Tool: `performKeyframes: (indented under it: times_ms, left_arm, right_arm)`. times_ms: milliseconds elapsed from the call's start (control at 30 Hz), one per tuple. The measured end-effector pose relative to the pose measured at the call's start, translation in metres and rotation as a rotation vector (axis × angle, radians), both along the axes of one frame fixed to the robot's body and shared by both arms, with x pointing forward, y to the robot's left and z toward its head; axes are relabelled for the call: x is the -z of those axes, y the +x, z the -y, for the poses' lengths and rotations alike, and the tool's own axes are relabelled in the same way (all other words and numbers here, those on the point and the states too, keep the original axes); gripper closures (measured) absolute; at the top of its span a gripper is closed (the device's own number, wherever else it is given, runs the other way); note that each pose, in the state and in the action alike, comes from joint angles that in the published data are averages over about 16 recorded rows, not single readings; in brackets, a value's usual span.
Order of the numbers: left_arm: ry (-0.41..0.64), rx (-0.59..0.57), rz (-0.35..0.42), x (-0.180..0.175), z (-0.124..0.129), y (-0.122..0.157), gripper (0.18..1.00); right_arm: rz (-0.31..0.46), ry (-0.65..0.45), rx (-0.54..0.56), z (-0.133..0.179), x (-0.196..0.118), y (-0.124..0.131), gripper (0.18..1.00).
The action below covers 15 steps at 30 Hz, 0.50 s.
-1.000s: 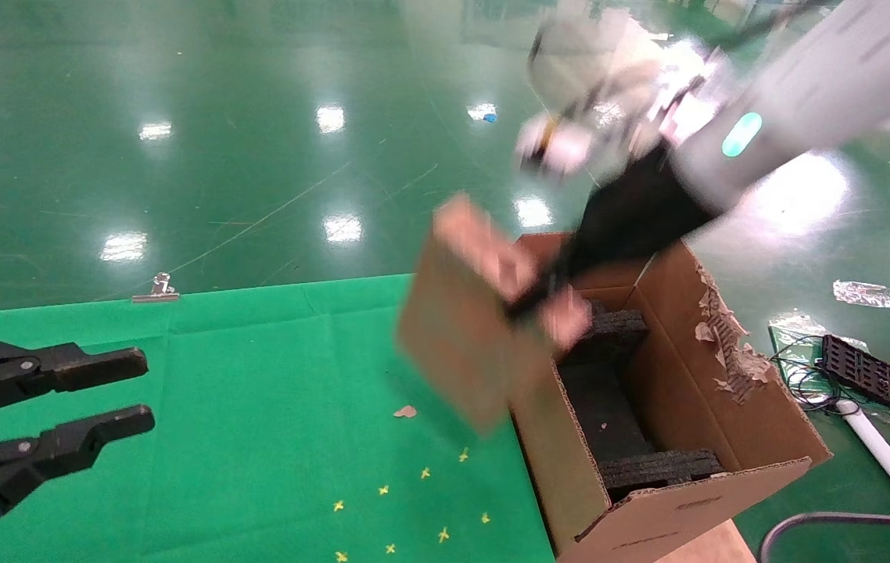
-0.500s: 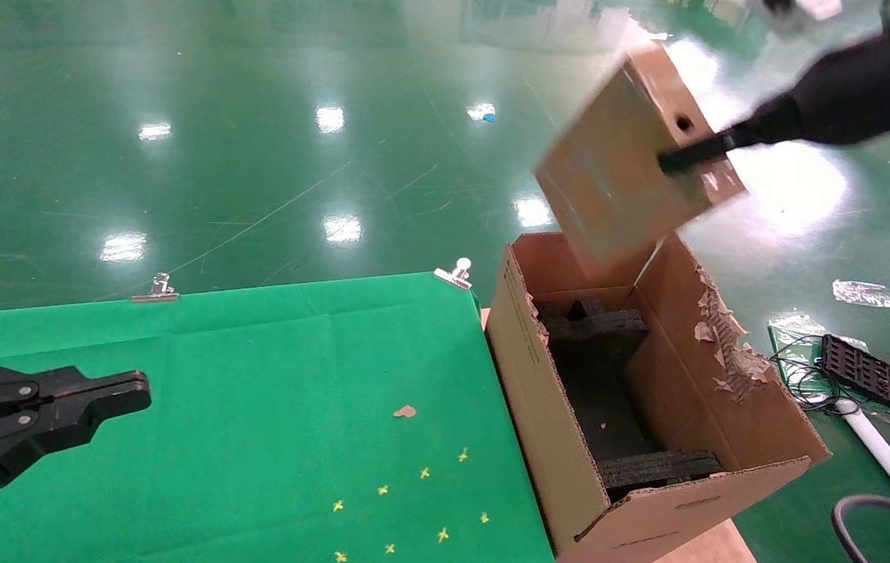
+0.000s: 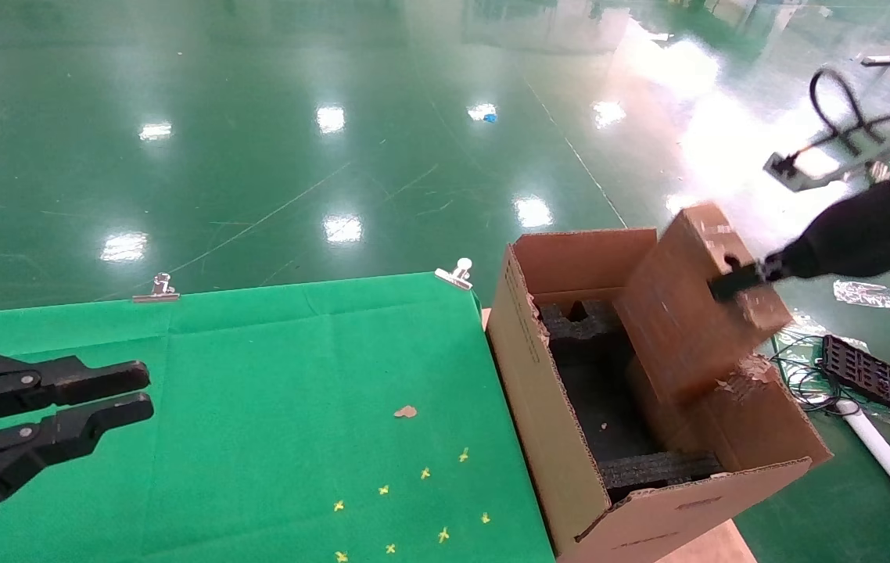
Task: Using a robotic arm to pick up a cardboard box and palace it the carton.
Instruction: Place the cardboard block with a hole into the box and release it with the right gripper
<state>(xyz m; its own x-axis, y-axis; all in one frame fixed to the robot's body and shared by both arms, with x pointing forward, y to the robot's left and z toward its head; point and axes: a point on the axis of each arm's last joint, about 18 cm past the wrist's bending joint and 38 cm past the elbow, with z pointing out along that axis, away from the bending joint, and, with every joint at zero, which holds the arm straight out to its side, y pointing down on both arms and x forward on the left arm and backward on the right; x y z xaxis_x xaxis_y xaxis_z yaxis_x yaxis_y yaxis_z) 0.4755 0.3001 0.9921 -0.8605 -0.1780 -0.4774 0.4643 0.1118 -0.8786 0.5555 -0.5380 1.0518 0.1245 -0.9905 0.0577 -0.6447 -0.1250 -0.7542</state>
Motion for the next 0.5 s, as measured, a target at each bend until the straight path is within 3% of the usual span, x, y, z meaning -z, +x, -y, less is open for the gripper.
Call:
performKeyframes:
  times_ms: [200,500]
  left_arm:
    - [0.0,0.0,0.0,0.0,0.0,0.0,0.886]
    - [0.0,0.0,0.0,0.0,0.0,0.0,0.715]
  right_arm:
    - [-0.064,0.009,0.069,0.012,0.025,0.006,0.843]
    - [-0.117,0.01,0.138,0.021,0.054,0.018,0.844]
